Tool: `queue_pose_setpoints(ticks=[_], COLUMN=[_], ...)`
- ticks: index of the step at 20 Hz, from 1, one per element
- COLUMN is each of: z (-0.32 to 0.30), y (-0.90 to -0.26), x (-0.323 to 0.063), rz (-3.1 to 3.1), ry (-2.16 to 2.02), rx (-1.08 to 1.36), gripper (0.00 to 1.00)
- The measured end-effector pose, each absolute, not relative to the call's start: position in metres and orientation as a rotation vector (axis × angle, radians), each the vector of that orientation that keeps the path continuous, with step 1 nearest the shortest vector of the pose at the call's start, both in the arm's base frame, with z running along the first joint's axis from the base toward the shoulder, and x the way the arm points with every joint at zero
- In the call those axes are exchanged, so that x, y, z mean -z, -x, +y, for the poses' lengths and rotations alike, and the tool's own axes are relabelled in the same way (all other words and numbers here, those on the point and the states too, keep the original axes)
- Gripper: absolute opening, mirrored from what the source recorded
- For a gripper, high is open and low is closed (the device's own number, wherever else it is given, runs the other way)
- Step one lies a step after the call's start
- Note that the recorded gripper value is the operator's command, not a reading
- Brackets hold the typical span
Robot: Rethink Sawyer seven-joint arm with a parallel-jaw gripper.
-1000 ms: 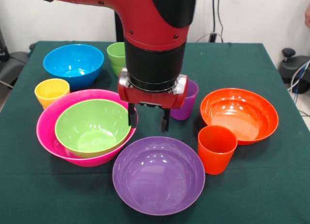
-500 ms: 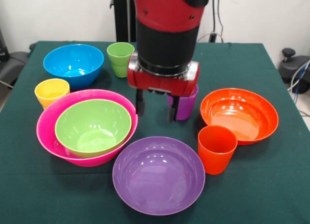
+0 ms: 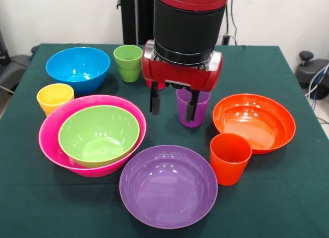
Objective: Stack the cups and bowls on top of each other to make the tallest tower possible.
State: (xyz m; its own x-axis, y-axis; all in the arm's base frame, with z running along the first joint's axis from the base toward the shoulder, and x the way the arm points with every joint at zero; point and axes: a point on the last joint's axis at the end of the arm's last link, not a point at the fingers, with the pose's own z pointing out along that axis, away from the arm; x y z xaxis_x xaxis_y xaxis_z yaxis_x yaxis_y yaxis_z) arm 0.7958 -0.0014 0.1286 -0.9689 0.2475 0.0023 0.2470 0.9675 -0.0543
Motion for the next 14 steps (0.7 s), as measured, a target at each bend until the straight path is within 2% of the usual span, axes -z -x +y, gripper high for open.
queue_pose_setpoints(ticks=[7,14], z=[-0.009,-0.017], y=[-0.797,-0.801], x=[-0.118,-0.091], rz=[-3.104,-3.122], ry=[0.407,0.296], rx=[-0.053,0.049], gripper=[1.0,1.0])
